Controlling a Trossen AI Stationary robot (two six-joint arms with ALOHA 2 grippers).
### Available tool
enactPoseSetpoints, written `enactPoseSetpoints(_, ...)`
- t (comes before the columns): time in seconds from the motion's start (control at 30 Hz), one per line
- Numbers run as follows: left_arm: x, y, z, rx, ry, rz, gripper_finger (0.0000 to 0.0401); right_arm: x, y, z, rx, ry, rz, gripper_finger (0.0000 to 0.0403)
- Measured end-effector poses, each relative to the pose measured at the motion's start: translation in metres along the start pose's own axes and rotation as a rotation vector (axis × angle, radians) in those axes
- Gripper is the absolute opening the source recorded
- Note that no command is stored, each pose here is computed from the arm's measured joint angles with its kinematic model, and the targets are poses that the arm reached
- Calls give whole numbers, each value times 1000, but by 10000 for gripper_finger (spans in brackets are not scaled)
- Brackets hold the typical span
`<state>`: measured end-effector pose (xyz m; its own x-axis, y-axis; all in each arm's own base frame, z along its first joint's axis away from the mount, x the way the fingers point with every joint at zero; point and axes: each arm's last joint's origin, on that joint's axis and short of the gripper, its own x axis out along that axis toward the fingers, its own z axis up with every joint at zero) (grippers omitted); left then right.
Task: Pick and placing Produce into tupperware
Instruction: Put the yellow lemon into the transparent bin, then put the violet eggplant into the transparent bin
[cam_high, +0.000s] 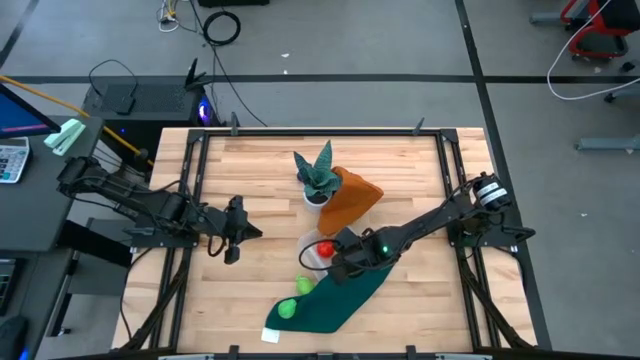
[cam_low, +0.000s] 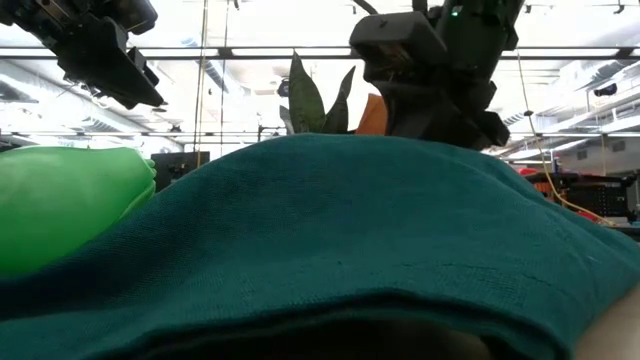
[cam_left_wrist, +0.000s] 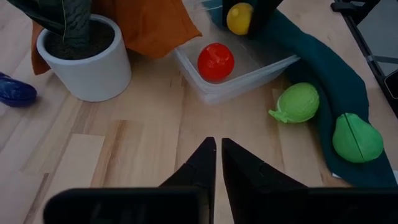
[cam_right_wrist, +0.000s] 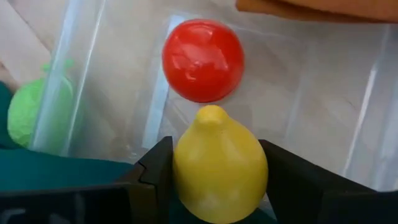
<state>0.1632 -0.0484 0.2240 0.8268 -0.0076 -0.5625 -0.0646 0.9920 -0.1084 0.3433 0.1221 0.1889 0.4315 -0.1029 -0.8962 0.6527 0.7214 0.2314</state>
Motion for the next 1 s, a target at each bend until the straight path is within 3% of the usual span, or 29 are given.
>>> enactPoseSetpoints(1.0,0,0,0,-1,0,0,38,0,-6,3,-4,79,-7,204)
